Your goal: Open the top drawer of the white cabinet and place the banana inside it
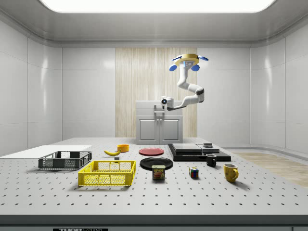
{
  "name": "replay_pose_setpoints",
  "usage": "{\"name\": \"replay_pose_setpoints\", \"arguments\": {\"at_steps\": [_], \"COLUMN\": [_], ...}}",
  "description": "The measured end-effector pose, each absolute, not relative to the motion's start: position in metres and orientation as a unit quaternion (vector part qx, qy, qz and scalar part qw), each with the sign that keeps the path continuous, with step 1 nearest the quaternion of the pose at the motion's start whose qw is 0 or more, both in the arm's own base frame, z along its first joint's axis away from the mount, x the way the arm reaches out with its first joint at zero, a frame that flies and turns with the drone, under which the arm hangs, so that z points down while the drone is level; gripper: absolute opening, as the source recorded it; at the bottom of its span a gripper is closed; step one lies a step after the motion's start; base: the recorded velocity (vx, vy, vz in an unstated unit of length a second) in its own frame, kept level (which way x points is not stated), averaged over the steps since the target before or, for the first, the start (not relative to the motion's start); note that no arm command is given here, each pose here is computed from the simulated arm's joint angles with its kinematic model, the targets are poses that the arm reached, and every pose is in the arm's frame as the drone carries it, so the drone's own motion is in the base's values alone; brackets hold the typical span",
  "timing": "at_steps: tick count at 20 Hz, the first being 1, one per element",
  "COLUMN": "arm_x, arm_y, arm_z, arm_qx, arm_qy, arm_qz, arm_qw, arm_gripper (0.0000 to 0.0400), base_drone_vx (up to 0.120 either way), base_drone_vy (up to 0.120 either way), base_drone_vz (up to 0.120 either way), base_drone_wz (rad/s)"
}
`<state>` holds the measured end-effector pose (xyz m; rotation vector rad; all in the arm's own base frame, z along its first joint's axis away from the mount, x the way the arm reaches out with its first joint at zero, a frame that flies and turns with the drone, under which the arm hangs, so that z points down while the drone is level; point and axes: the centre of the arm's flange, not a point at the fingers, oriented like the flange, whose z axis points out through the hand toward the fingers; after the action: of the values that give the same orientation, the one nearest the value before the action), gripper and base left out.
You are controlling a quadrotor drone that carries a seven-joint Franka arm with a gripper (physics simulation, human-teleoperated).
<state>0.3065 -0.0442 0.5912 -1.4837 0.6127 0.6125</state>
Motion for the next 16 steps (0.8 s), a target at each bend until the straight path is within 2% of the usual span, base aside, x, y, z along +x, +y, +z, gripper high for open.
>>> {"name": "replay_pose_setpoints", "arguments": {"at_steps": [16], "arm_x": [0.3066], "arm_y": [0.033], "arm_z": [0.591], "arm_qx": [-0.654], "arm_qy": [0.270], "arm_qz": [0.270], "arm_qw": [0.653], "arm_gripper": [0.0400], "base_drone_vx": [0.000], "base_drone_vy": [0.000], "base_drone_vz": [0.000], "base_drone_wz": [0.000]}}
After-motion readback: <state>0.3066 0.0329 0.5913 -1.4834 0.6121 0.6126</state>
